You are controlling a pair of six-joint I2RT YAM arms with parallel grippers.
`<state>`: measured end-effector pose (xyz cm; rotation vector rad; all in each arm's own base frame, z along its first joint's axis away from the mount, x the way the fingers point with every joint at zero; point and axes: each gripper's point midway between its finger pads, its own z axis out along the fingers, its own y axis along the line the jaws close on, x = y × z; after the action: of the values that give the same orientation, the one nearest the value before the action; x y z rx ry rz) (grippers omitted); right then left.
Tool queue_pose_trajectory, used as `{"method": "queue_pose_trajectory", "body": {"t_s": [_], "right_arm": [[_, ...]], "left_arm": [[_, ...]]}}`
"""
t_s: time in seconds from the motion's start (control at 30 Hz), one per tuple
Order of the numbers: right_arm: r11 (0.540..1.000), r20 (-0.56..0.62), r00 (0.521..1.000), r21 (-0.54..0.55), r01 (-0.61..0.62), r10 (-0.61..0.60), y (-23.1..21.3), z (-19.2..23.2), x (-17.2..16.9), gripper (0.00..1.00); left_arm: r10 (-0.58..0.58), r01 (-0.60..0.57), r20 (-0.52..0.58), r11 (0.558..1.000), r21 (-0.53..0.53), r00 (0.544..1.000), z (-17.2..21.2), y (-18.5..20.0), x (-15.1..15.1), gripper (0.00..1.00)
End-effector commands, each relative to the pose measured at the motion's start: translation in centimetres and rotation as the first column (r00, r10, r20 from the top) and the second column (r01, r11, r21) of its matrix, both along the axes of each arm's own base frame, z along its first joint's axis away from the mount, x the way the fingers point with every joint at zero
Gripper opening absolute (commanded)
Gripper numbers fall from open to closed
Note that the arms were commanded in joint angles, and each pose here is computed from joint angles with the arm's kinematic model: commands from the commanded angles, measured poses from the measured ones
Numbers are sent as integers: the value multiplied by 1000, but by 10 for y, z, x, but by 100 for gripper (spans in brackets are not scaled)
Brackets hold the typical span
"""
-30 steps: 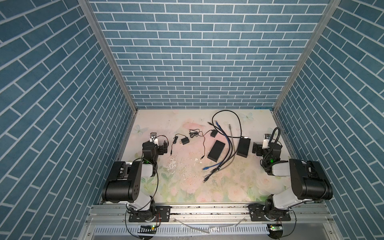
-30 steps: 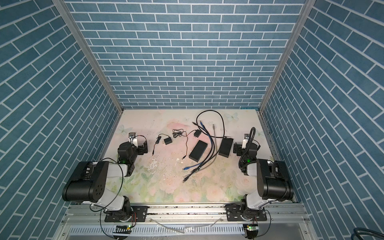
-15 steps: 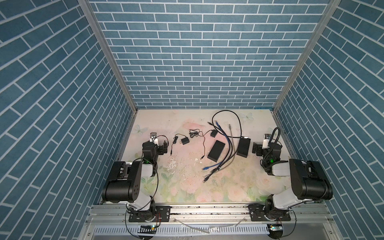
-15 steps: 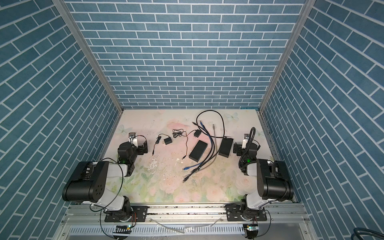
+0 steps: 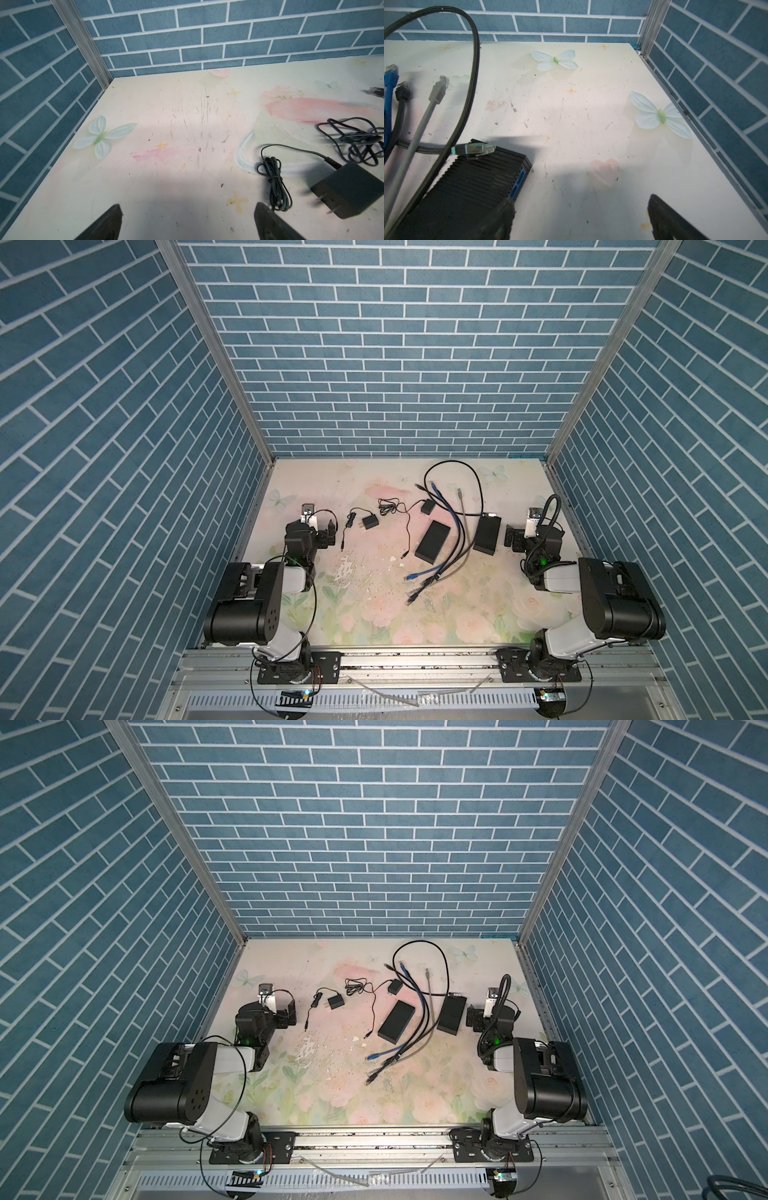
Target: Insert the plug into the switch port
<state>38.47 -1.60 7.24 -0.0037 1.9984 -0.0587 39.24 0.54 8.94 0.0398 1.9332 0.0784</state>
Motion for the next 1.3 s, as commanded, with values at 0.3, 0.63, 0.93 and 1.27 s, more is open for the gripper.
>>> {"method": "queue_pose_trajectory", "body": {"t_s": [0.3, 0.63, 0.93, 1.27], "right_arm": [[1000, 52, 999, 30, 2, -4, 1, 16, 10, 96], [999, -43, 999, 39, -25, 27, 9, 56, 7, 93], [971, -150, 984, 206, 124, -94, 8, 90, -11, 99], [942, -345, 936, 283, 179, -74, 38, 93, -32, 99]], "left_arm": [[18, -18, -3, 1000, 4, 1000, 5, 2, 4, 100], [239, -242, -123, 970, -9, 963, 30, 34, -1, 100], [245, -261, -155, 961, -95, 957, 64, 11, -15, 99], [35, -72, -291, 991, -116, 956, 58, -97, -25, 100]]}}
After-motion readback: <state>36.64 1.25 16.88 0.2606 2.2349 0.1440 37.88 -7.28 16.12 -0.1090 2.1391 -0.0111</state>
